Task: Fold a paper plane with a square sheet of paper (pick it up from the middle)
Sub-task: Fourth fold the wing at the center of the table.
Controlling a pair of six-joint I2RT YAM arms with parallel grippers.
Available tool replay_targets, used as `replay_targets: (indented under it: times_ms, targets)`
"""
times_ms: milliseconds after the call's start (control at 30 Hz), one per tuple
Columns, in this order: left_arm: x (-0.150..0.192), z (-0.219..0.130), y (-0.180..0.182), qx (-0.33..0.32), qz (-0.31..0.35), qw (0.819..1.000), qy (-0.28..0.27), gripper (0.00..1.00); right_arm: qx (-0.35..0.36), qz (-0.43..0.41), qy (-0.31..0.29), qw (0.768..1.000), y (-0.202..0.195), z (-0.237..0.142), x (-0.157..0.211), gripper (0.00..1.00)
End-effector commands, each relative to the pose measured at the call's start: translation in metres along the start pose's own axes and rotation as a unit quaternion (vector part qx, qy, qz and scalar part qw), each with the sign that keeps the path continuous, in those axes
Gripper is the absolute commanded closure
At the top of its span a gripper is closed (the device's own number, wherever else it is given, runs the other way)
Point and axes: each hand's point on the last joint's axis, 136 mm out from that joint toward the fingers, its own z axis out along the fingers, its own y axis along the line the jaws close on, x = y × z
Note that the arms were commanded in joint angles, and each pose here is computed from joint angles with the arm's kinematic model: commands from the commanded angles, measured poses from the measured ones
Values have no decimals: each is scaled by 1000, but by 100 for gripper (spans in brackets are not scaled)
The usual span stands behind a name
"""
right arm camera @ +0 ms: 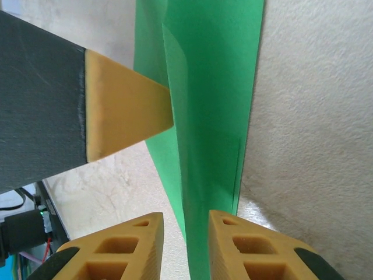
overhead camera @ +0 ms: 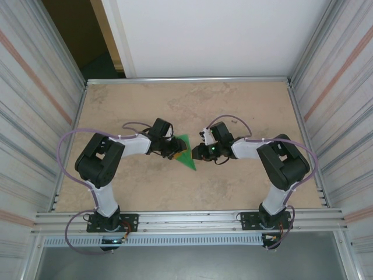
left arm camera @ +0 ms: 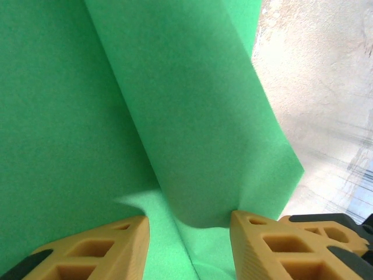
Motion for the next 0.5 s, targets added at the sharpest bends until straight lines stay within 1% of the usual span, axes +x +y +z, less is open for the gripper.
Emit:
replay_targets:
  times_ms: [0, 300, 467]
  targets:
    - [28, 14, 65, -111, -43, 992, 42, 57, -14, 5, 19, 1000, 4, 2, 5, 73]
    - [30, 14, 68, -120, -46, 991, 48, 57, -17, -6, 56, 998, 8, 6, 24, 77]
    - [32, 14, 73, -130, -49, 989, 51, 58, -13, -3, 64, 998, 4, 9, 28, 79]
